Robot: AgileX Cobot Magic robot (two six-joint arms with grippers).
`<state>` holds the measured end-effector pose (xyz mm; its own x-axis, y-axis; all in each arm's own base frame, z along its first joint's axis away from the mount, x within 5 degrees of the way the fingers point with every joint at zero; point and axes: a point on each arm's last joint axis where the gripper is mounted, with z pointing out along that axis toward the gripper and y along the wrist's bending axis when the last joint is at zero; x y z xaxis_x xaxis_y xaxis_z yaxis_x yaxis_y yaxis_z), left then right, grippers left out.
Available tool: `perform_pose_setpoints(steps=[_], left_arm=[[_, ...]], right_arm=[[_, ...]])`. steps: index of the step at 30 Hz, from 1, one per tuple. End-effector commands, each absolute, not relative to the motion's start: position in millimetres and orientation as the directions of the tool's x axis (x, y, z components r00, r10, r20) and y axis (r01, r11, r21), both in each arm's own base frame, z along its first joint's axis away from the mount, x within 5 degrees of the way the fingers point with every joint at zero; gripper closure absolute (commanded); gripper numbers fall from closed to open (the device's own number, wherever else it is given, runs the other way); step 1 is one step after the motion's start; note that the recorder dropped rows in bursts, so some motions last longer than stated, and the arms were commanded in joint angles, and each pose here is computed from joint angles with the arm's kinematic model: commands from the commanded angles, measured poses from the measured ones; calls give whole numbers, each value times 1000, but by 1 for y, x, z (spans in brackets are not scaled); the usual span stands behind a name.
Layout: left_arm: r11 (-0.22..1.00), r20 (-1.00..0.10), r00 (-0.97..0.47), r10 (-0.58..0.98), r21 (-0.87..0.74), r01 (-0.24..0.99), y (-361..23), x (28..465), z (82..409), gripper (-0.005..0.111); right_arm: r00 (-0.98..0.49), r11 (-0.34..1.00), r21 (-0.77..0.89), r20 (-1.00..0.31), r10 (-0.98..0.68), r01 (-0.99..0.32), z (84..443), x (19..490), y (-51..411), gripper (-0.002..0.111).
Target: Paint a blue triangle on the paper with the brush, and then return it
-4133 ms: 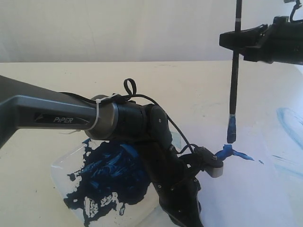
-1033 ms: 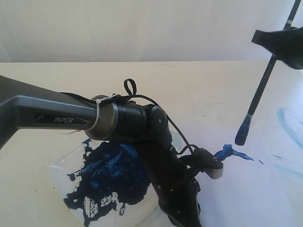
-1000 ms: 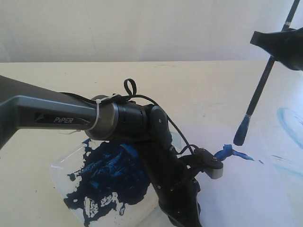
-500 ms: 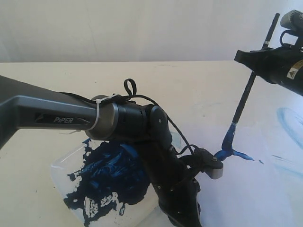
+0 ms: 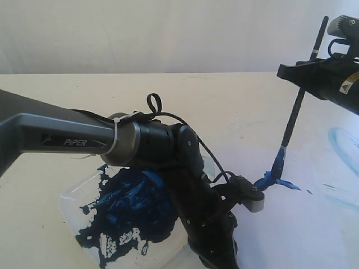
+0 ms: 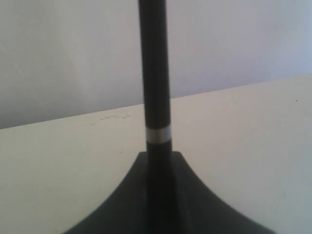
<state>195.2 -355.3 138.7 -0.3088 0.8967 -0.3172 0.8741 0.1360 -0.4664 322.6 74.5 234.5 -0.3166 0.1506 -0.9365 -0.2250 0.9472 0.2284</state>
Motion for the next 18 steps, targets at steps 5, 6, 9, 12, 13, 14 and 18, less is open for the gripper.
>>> perform_pose_setpoints(steps=[5,6,9,12,13,14,18], left_arm=[[125,-284,-290,914,-483,867,-353,191,133,107],[125,-283,-290,914,-484,866,-353,191,133,107],[125,-283,-290,914,-484,866,-353,191,133,107],[126,-282,-291,914,-485,865,-353,191,133,107],[126,-282,-291,914,-485,865,-353,191,133,107],[126,-282,-291,914,-485,865,-353,191,133,107],[126,-282,-291,914,-485,865,-353,191,133,107]], right_arm=[[-343,955,206,-931,125,-211,232,323,73,108],[-342,956,204,-932,123,-212,232,323,73,108],[-338,958,186,-935,104,-219,232,323,73,108],[-347,959,185,-932,102,-215,232,323,72,108],[-353,960,184,-930,100,-213,231,322,72,108],[-359,960,181,-929,96,-212,230,322,72,108],[-375,963,171,-923,83,-208,229,322,72,108]])
